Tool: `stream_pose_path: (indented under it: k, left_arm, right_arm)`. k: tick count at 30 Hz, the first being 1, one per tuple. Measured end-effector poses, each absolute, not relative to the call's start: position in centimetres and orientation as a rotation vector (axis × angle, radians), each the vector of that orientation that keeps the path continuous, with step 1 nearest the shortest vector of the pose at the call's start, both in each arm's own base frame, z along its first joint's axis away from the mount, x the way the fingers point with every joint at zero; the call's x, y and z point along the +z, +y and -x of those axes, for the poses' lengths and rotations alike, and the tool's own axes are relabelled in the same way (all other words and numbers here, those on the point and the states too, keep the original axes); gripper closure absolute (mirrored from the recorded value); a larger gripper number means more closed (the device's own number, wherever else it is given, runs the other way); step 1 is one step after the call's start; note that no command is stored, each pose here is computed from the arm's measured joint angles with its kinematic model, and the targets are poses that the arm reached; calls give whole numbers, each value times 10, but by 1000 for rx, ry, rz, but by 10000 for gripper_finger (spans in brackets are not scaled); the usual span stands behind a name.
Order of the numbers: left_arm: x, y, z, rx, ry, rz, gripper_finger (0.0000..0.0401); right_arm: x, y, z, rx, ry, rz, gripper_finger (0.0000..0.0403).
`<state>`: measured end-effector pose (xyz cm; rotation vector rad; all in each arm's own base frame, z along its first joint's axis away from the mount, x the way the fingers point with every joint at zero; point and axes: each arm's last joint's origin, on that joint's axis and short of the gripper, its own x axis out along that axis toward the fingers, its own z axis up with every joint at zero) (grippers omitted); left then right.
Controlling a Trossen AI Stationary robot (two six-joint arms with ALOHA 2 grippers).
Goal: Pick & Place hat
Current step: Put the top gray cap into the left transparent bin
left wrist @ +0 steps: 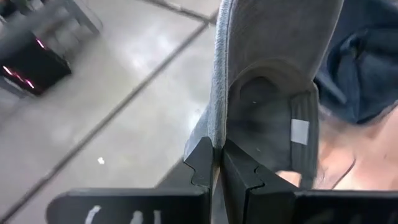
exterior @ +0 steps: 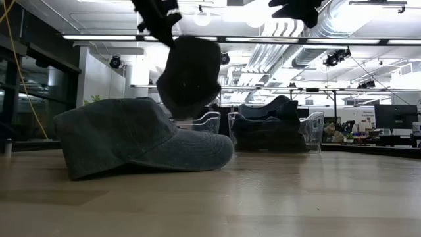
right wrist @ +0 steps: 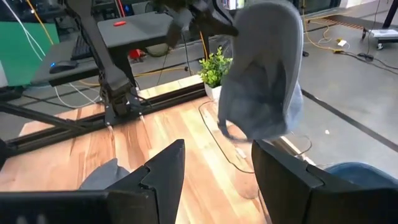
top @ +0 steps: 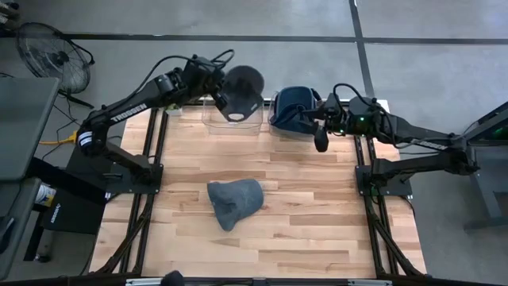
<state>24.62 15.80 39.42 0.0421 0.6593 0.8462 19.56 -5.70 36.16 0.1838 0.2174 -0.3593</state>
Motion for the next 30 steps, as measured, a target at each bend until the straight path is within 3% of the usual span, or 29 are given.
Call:
stream_pose_path:
  k: [30]
  left_arm:
    - [291,224,-199,584,676,367,398]
  right_arm:
    - [345,-67,-217,-513,252,-315,221]
